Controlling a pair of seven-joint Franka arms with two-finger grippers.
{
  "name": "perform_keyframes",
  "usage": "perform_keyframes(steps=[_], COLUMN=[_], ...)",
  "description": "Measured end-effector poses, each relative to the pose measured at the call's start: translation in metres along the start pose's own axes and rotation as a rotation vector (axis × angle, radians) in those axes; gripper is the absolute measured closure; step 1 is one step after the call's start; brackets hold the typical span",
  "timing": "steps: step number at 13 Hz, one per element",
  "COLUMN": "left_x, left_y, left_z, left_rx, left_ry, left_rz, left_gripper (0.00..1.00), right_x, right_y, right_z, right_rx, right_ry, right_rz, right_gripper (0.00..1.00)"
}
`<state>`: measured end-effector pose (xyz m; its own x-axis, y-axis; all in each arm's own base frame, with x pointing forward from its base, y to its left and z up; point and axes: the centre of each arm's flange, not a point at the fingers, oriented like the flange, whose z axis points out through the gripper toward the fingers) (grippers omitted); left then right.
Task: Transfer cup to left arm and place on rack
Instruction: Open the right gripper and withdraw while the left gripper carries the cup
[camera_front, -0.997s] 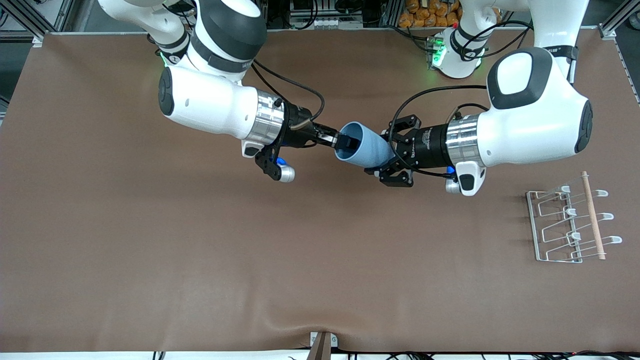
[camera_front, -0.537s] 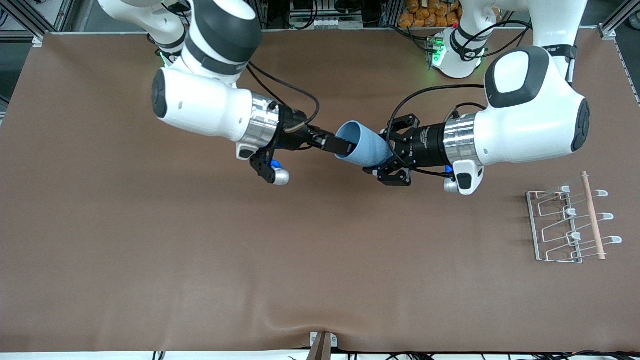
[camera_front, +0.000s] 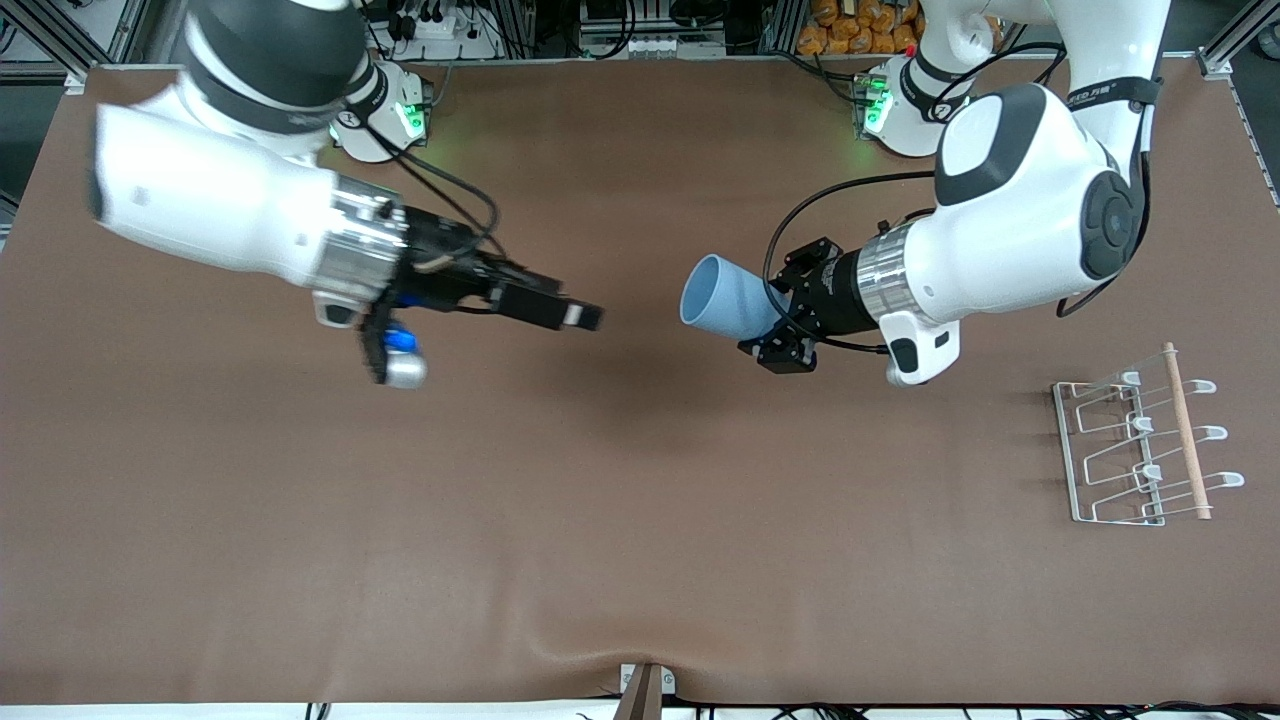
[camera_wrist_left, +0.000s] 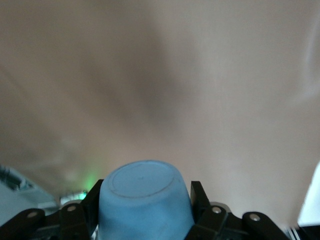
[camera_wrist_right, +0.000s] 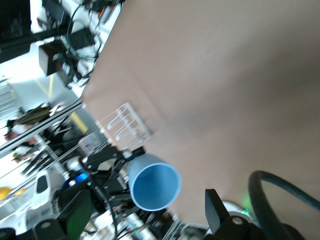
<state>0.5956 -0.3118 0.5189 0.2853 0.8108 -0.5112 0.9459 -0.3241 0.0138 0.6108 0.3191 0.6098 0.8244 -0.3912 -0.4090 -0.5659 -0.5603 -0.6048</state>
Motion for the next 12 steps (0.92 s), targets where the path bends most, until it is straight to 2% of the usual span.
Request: perform_keyframes(steps=[2, 5, 7, 10, 12], left_x=[0.011, 0.038, 0.066, 0.104, 0.126], left_y=[-0.005, -0.012, -0.009, -0.007, -0.014], left_z=[0.004, 0.009, 0.026, 0.047, 0.045], left_rx=[0.048, 0.131, 0.178, 0.256, 0.326], left_ry=[0.113, 0.277, 0.403, 0.518, 0.606], left_rz=[0.022, 0.006, -0.040, -0.075, -0.100], left_gripper=[0.28, 0.28, 0.28, 0.28, 0.28], right_x=[0.013, 0.048, 0.075, 0.088, 0.088], right_y=[0.017, 0.052, 0.073, 0.091, 0.094], right_z=[-0.016, -0.042, -0.066, -0.076, -0.077], right_rx=[-0.122, -0.240, -0.310, -0.445, -0.507], right_ry=[0.054, 0.026, 0.069, 0.107, 0.136], right_rz=[-0.085, -0.167, -0.237, -0.297, -0.317], right_gripper=[0.00, 0.00, 0.00, 0.00, 0.00])
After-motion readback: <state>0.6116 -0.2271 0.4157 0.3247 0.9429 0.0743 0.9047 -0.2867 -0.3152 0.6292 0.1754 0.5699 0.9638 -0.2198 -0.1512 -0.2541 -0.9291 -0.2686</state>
